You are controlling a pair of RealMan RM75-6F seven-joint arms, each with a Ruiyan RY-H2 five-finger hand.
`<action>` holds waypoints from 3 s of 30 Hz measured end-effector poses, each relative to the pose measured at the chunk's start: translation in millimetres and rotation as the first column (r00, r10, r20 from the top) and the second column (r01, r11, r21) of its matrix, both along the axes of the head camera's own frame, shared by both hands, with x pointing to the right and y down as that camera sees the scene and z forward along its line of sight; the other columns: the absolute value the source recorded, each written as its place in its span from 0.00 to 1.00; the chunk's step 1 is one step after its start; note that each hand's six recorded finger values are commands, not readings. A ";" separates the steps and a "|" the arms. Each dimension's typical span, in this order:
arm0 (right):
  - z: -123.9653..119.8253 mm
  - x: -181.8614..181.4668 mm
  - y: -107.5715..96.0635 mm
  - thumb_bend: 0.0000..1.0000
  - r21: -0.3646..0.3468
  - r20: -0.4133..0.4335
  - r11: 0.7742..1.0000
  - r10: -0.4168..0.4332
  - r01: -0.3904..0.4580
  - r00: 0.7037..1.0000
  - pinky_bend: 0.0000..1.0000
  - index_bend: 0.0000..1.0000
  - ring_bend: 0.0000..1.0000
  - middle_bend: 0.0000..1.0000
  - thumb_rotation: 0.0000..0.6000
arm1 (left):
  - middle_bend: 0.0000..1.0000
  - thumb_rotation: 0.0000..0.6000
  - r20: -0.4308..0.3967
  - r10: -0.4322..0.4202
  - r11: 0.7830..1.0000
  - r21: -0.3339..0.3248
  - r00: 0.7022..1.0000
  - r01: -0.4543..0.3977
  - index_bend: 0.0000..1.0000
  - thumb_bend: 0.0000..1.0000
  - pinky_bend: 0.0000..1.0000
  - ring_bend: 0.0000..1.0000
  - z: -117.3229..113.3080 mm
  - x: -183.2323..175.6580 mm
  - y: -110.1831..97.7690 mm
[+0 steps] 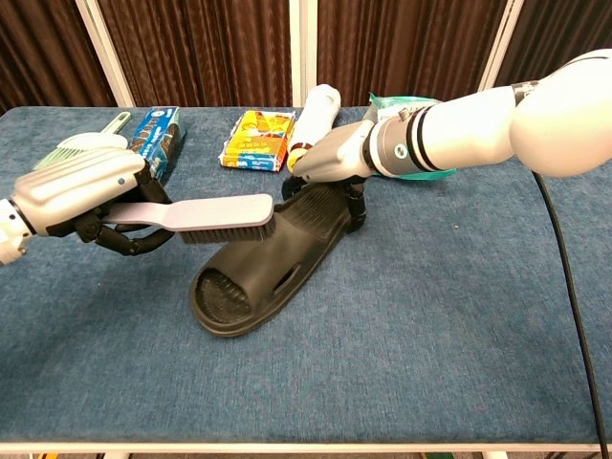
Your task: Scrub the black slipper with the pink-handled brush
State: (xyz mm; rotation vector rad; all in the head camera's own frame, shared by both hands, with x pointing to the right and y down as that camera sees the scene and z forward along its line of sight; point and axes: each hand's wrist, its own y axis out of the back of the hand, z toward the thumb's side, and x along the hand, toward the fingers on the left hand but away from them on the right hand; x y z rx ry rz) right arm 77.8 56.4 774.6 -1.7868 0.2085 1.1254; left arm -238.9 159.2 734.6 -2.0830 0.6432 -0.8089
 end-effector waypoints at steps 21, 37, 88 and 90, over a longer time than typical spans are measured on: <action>-1.7 11.3 4.7 0.25 -0.014 0.021 1.000 0.002 -0.002 1.000 0.24 0.53 0.20 0.40 1.00 | 1.00 1.00 0.047 -0.022 0.998 0.064 0.999 0.019 1.00 0.48 1.00 1.00 29.8 19.7 -11.5; -6.8 6.6 7.1 0.25 -0.022 0.048 1.000 0.015 -0.014 0.999 0.24 0.53 0.20 0.40 1.00 | 1.00 1.00 0.069 0.156 0.985 0.062 0.985 -0.161 1.00 0.48 1.00 1.00 23.7 13.3 27.8; -8.3 11.3 10.1 0.25 -0.019 0.038 1.000 0.010 -0.009 0.999 0.24 0.53 0.20 0.41 1.00 | 1.00 1.00 0.094 0.039 0.999 0.000 0.995 -0.039 1.00 0.48 1.00 1.00 36.8 10.0 3.2; -7.9 11.7 10.9 0.25 -0.021 0.038 1.000 0.011 -0.010 0.999 0.24 0.53 0.20 0.41 1.00 | 1.00 1.00 0.093 0.064 0.998 -0.008 0.994 -0.063 1.00 0.48 1.00 1.00 36.7 10.4 11.3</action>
